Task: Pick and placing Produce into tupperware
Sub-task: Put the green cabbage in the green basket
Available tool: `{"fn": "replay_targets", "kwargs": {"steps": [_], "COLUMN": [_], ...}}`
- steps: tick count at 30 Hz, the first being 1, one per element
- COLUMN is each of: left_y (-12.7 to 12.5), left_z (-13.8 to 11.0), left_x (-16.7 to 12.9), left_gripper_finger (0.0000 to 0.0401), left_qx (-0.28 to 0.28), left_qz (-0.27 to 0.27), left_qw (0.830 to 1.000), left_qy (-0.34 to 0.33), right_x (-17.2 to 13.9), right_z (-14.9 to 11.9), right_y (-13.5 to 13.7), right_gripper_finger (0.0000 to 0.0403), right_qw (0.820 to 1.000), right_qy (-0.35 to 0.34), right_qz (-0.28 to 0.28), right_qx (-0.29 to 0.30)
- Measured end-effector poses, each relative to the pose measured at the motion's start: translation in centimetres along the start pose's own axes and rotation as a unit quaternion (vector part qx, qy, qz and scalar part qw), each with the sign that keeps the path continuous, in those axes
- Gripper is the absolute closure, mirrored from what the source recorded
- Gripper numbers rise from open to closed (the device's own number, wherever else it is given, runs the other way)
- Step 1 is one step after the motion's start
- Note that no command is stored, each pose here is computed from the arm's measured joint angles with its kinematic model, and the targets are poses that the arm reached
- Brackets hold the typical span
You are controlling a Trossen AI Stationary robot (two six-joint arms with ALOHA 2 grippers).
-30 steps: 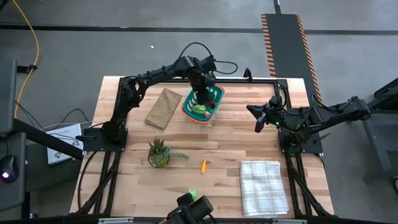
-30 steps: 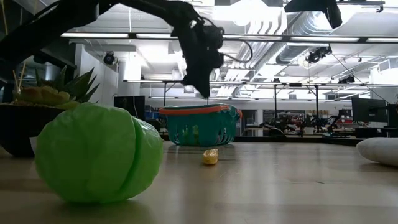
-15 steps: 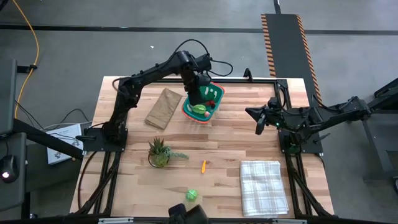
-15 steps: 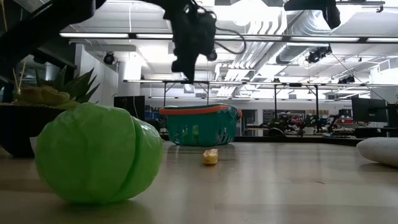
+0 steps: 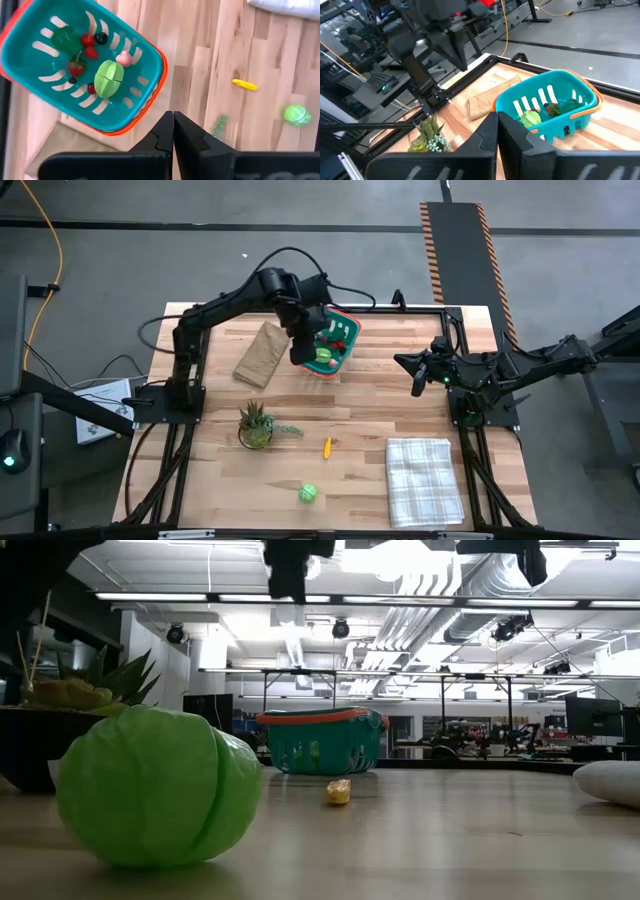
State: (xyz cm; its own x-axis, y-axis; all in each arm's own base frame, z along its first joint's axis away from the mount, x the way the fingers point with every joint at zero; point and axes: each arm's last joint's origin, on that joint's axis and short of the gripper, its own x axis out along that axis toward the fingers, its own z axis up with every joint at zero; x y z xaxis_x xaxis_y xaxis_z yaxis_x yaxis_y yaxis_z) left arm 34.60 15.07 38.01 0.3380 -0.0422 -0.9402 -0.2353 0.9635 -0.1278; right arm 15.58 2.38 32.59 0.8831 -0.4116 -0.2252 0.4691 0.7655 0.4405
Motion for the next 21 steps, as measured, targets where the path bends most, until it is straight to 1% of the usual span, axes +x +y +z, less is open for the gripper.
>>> {"fn": "replay_targets", "kwargs": {"steps": [4,8,11,15,18,21], "left_y": [-1.4,-2.0,-2.4,-3.0,-3.4,-3.5], "left_z": [-0.8,-2.0,-3.4,-5.9,-7.9,-9.5], "left_x": [-2.2,-4.8,-7.2,-9.9,-10.7,-10.1], "left_gripper_finger": [0.0401,0.0401,0.0401,0.0401,0.0401,0.0401], "left_qx": [0.002,0.001,-0.008,-0.014,-0.024,-0.042], "left_qz": [0.011,0.022,0.029,0.067,0.064,0.062], "left_qw": [1.0,0.998,0.996,0.992,0.991,0.989], "left_qy": [-0.025,-0.056,-0.086,-0.11,-0.111,-0.13], "right_x": [0.0,0.0,0.0,0.0,0.0,0.0], "right_z": [0.0,0.0,0.0,0.0,0.0,0.0], "right_y": [0.0,0.0,0.0,0.0,0.0,0.0], "right_gripper_finger": [0.0402,0.0402,0.0402,0.0402,0.0402,0.0402], "right_qw": [1.0,1.0,1.0,1.0,1.0,1.0], "right_qy": [0.0,0.0,0.0,0.0,0.001,0.001], "right_qz": [0.002,0.003,0.003,0.003,0.003,0.003], "right_qx": [0.01,0.011,0.011,0.013,0.014,0.014]}}
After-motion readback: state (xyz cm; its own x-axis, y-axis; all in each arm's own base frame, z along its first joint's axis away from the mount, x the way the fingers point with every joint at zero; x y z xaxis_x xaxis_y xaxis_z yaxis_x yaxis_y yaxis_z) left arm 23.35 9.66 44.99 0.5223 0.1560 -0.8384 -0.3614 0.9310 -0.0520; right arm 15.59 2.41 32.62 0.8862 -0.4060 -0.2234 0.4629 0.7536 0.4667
